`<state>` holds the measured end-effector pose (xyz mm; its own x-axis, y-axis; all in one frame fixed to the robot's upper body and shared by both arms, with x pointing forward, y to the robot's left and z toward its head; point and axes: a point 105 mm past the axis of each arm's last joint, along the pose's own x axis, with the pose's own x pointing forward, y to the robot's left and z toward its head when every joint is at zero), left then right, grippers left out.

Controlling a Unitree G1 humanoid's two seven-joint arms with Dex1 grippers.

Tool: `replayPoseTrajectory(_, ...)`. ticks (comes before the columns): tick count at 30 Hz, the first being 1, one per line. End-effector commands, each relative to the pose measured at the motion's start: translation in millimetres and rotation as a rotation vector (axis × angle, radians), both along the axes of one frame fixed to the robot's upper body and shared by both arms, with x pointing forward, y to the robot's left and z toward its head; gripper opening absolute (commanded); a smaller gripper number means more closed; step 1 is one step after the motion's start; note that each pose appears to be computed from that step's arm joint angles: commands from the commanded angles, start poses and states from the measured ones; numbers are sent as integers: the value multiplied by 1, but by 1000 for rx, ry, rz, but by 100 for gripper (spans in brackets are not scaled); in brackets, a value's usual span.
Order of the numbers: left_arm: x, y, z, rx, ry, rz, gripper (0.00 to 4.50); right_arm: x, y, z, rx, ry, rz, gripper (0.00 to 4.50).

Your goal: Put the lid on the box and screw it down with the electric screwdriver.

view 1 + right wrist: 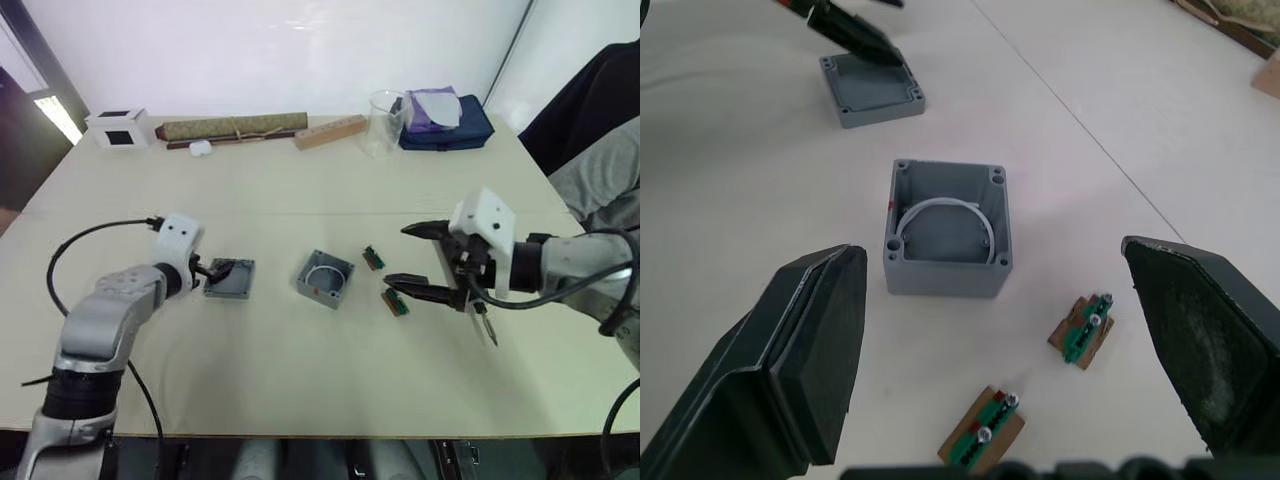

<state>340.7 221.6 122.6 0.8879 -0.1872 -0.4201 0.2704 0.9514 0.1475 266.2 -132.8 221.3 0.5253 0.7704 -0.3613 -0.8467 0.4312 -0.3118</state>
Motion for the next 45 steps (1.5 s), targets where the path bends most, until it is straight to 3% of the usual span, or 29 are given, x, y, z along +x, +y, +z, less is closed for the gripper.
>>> replayPoseTrajectory(1,0,18,1,17,-28,130,445,-2,1,11,8,-52,13,450)
replayPoseTrajectory(5,-2,17,-17,-15,25,149,445,-3,-1,11,8,-52,0,450)
replayPoseTrajectory(8,-3,15,-31,-52,73,170,387,-5,-3,11,7,-53,-12,450)
replayPoseTrajectory(13,-8,16,-42,-88,126,190,189,-6,-4,12,8,-59,-30,450)
replayPoseTrajectory(14,-8,15,-42,-96,130,193,167,-6,-5,12,8,-58,-34,450)
replayPoseTrajectory(18,1,8,-26,-136,84,182,5,-8,-6,12,15,-48,-45,450)
replayPoseTrajectory(24,32,-46,67,-383,-248,-40,5,-6,-7,12,67,-19,-80,450)
replayPoseTrajectory(27,38,-84,121,-472,-424,-210,5,0,-3,13,216,63,-129,450)
replayPoseTrajectory(29,36,-106,140,-497,-490,-314,5,3,0,15,308,117,-156,450)
replayPoseTrajectory(32,30,-137,152,-458,-567,-496,5,10,12,25,491,208,-174,450)
replayPoseTrajectory(39,28,-167,156,-454,-632,-652,5,25,35,42,807,385,-291,450)
replayPoseTrajectory(45,29,-176,154,-454,-648,-673,5,23,45,46,868,454,-328,450)
